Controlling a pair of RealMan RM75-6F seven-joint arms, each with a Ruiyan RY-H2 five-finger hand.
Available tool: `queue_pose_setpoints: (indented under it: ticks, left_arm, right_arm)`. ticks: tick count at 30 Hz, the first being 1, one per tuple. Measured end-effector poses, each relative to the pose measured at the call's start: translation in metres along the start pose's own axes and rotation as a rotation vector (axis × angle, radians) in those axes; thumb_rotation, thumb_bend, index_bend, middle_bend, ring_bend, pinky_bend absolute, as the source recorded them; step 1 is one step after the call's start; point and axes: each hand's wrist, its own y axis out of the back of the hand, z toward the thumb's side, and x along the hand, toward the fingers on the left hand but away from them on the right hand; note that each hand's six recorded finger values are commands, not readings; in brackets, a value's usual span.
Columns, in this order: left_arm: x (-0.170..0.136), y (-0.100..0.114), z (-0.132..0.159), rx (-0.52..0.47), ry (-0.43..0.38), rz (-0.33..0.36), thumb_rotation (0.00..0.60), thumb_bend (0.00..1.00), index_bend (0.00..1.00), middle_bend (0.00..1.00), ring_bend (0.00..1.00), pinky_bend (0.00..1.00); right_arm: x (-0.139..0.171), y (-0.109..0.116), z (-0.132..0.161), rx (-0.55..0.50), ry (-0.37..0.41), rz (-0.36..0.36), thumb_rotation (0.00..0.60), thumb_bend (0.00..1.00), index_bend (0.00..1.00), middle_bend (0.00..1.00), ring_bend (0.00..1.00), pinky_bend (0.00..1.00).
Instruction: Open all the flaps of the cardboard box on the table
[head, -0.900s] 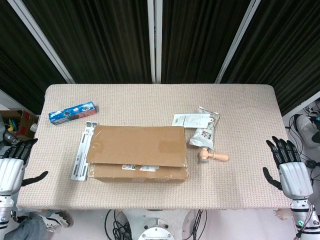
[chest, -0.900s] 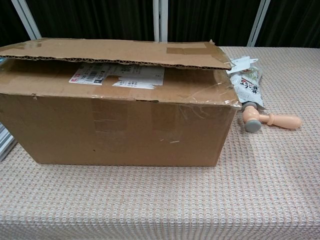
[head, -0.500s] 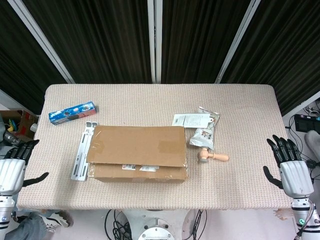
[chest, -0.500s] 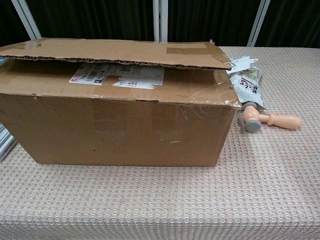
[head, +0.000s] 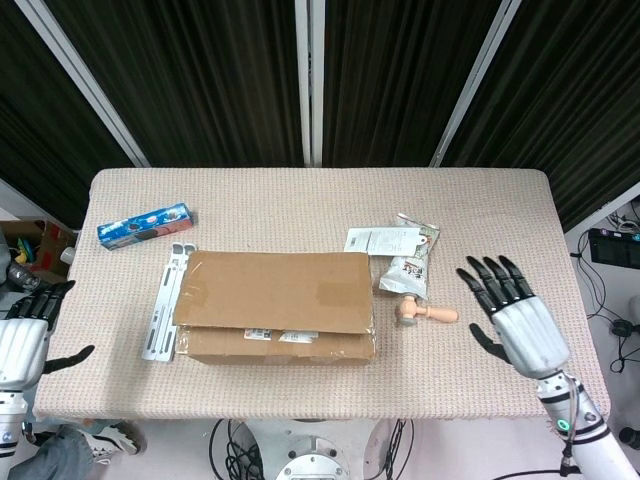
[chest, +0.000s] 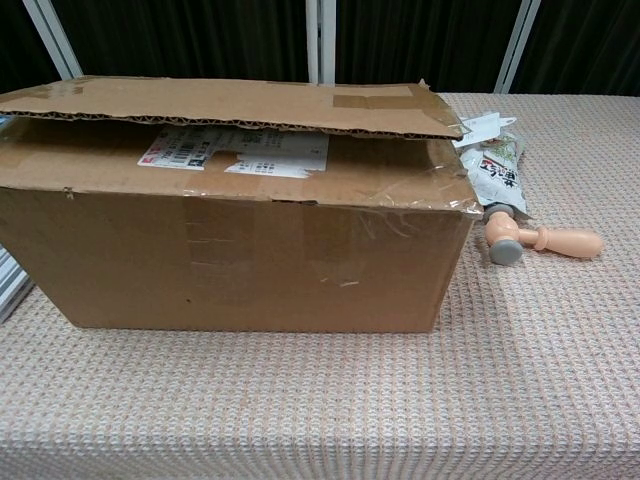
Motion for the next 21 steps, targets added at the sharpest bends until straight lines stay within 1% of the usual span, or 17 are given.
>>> queue_pose_setpoints:
  ticks: [5, 6, 9, 13, 16, 21]
  left_arm:
    - [-0.002, -0.001, -0.001, 0.006, 0.001, 0.002, 0.522, 0.01, 0.13, 0.16, 0.17, 0.25]
    - [-0.002, -0.002, -0.001, 0.006, 0.001, 0.0, 0.522, 0.01, 0.13, 0.16, 0.17, 0.25]
    - [-0.004, -0.003, -0.002, 0.008, 0.005, -0.005, 0.52, 0.01, 0.13, 0.16, 0.17, 0.25]
    - [-0.006, -0.001, -0.005, 0.009, 0.014, -0.001, 0.52, 0.01, 0.13, 0.16, 0.17, 0.25]
    - [-0.006, 0.0, -0.008, 0.011, 0.02, 0.002, 0.518, 0.01, 0.13, 0.16, 0.17, 0.25]
    - [-0.006, 0.0, -0.01, 0.013, 0.021, 0.005, 0.519, 0.01, 0.13, 0.16, 0.17, 0.25]
  right_arm:
    - [-0.03, -0.001, 0.046, 0.055, 0.152, 0.039, 0.6, 0.19, 0.0, 0.0, 0.0, 0.0]
    - [-0.036, -0.004, 0.057, 0.057, 0.185, 0.046, 0.6, 0.19, 0.0, 0.0, 0.0, 0.0]
    - [-0.048, -0.012, 0.082, 0.042, 0.248, 0.061, 0.6, 0.19, 0.0, 0.0, 0.0, 0.0]
    - [-0.061, -0.024, 0.106, 0.03, 0.297, 0.082, 0.6, 0.19, 0.0, 0.0, 0.0, 0.0]
    - [-0.068, -0.03, 0.12, 0.03, 0.321, 0.081, 0.6, 0.19, 0.0, 0.0, 0.0, 0.0]
    - [-0.078, -0.036, 0.139, 0.053, 0.35, 0.027, 0.6, 0.19, 0.0, 0.0, 0.0, 0.0]
